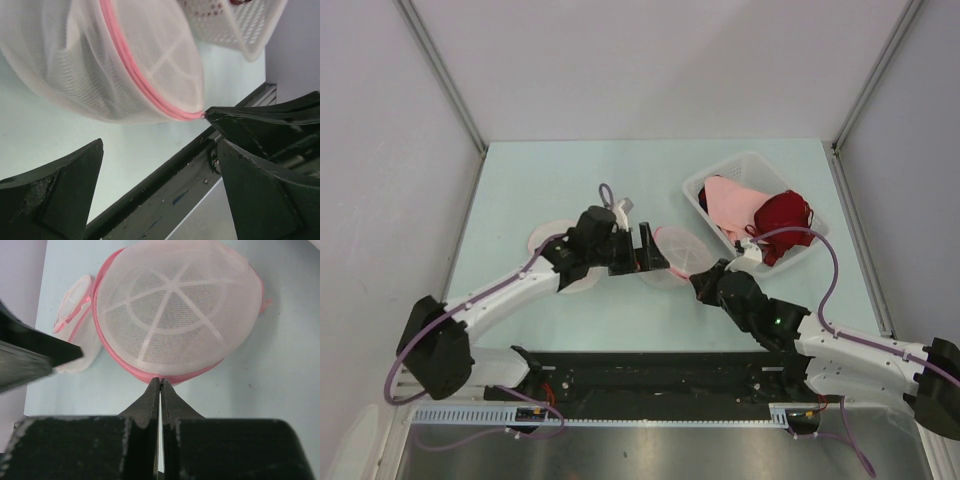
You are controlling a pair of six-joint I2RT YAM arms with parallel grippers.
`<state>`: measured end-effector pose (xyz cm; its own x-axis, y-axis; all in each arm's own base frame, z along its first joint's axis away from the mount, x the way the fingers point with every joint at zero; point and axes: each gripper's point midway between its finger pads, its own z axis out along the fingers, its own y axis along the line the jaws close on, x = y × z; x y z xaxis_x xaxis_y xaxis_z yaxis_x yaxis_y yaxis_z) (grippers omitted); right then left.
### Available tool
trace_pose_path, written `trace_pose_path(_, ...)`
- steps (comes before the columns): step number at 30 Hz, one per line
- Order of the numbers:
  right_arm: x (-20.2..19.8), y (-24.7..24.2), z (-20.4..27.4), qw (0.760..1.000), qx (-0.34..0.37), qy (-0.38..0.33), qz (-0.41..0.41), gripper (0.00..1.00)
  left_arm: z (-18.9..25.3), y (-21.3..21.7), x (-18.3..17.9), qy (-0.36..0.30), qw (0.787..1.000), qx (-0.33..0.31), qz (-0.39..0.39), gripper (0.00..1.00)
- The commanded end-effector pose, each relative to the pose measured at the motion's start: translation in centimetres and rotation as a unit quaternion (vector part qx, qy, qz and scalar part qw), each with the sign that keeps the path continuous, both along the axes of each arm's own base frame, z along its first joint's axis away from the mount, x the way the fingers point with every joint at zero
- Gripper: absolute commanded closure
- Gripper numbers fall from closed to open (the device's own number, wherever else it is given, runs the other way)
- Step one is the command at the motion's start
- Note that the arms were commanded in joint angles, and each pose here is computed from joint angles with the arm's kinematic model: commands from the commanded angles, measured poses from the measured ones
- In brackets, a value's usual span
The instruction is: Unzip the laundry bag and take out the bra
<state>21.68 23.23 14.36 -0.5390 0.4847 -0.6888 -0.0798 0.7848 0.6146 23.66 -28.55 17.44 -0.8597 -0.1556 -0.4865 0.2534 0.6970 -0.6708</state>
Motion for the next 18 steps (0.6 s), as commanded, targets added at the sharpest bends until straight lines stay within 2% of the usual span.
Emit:
trace_pose_path(1,0.8,0.6,3.0,0.999,0.036,-0.024,-0.012,1.0,0.0,-2.9,0.2,0.013,0.999,-0.04,-0.023,0.0)
trace_pose_path(11,0.5,-0.3,2.3,1.0,0.015,-0.018,-0.019,1.0,-0.2,-4.3,1.8,0.011,0.999,-0.05,-0.013,0.18)
trace_pose_path(14,0.4,-0.1,2.2,1.0,0.012,-0.017,-0.013,1.0,-0.8,-4.6,2.1,0.019,0.999,-0.045,-0.011,0.45)
trace_pose_path(15,0.4,-0.2,2.0,1.0,0.009,-0.015,-0.014,1.0,-1.0,-4.6,2.2,0.019,0.999,-0.04,-0.012,0.75)
trace_pose_path(16,0.5,-0.6,1.7,1.0,0.001,-0.01,-0.017,1.0,-0.9,-4.3,2.2,0.022,0.999,-0.027,-0.009,0.9)
trace_pose_path(17,0.6,-1.0,1.3,1.0,-0.004,-0.005,-0.023,1.0,-0.7,-4.0,2.4,0.017,1.0,-0.02,-0.005,0.99)
trace_pose_path(18,1.3,-2.0,1.0,0.999,-0.006,0.001,-0.043,1.0,-0.3,-3.4,2.7,0.003,1.0,-0.008,0.0,1.0)
